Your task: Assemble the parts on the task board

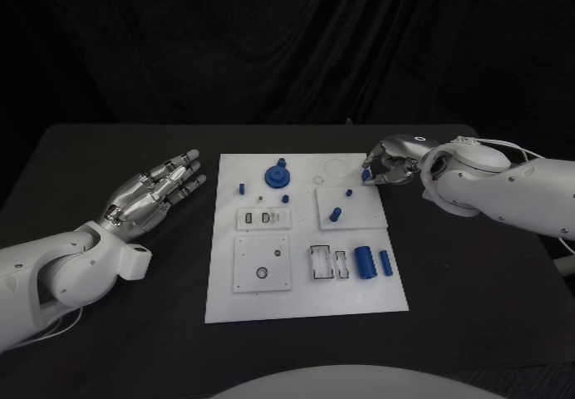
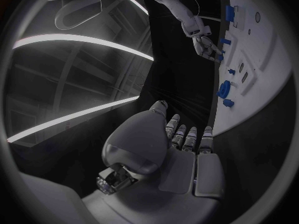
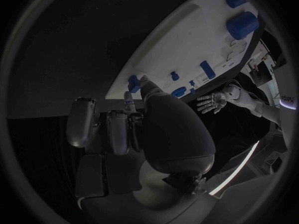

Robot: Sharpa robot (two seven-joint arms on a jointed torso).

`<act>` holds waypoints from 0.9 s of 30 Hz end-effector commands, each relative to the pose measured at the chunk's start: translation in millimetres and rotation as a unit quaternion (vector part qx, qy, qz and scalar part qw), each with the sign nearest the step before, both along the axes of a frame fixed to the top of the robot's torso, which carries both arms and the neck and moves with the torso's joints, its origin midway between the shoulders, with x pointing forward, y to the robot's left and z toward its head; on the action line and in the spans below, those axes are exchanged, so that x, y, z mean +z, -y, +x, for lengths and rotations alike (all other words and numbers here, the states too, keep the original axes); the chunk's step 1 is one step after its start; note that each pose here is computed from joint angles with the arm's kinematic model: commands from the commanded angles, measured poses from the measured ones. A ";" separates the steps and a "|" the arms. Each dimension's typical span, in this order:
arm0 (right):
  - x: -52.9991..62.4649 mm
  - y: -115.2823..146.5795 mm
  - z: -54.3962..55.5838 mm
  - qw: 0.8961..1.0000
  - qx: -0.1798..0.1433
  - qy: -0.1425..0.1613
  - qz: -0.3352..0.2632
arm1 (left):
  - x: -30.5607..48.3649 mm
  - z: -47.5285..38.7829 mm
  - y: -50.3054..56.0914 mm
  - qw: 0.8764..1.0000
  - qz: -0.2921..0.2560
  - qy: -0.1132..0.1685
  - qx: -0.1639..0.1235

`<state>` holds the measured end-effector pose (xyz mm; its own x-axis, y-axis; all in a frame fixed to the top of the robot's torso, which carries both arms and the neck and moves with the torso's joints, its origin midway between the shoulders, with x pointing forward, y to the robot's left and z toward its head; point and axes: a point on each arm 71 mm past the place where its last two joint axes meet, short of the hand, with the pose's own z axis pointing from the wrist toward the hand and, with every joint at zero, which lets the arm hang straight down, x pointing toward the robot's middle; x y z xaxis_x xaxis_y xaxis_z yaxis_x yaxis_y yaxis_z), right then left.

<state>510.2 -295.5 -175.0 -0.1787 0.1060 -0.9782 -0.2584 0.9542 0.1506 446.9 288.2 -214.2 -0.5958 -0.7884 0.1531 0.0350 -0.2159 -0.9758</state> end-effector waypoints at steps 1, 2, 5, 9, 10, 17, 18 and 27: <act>-1.8 0.9 -0.2 1.000 -0.004 0.001 -0.003 | 6.6 -1.4 0.1 0.999 -0.037 0.038 -0.002; -2.0 0.8 -0.1 1.000 -0.004 0.001 -0.002 | 6.4 -1.4 0.1 0.999 -0.037 0.037 -0.002; -2.6 0.5 0.2 1.000 -0.005 0.001 -0.002 | 6.0 -1.3 0.3 0.999 -0.037 0.036 -0.003; -3.9 0.0 0.6 1.000 -0.005 0.002 -0.002 | 5.5 -1.4 0.7 0.999 -0.037 0.035 -0.004; -4.3 -0.1 0.7 1.000 -0.006 0.002 -0.002 | 5.4 -1.4 0.8 0.999 -0.038 0.035 -0.005; -6.7 -1.3 1.2 1.000 -0.008 0.007 0.001 | 4.7 -1.5 0.5 0.999 -0.037 0.033 -0.005; -6.9 -1.5 1.2 1.000 -0.008 0.008 0.002 | 4.6 -1.5 0.5 0.999 -0.037 0.033 -0.005; -4.7 -3.9 1.1 0.999 -0.002 0.039 0.017 | 3.4 -1.3 0.2 0.999 -0.035 0.030 -0.006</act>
